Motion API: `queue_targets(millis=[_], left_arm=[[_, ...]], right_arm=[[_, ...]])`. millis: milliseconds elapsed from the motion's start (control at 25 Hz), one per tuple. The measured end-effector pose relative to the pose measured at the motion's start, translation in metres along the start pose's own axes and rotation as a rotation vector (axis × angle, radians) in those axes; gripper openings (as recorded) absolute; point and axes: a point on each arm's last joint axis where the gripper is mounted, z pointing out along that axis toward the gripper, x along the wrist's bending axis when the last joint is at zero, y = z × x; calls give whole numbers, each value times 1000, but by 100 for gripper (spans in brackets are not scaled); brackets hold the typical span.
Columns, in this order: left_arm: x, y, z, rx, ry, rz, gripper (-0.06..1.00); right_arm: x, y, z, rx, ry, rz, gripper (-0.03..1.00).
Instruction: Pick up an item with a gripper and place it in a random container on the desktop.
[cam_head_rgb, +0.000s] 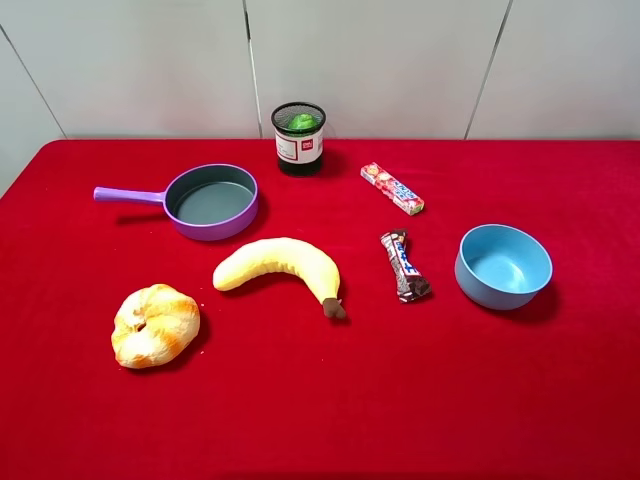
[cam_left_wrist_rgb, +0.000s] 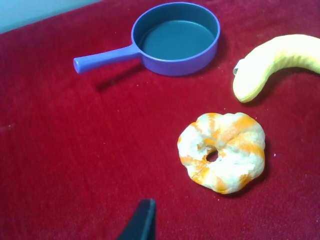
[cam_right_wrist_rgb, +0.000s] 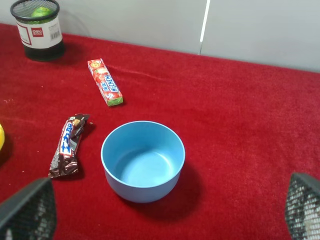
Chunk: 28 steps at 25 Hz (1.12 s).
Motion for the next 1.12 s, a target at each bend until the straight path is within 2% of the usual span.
queue_targets(millis=[1120], left_arm=[[0,0,0,1,1,-1,93]], right_arm=[[0,0,0,0,0,0,69]])
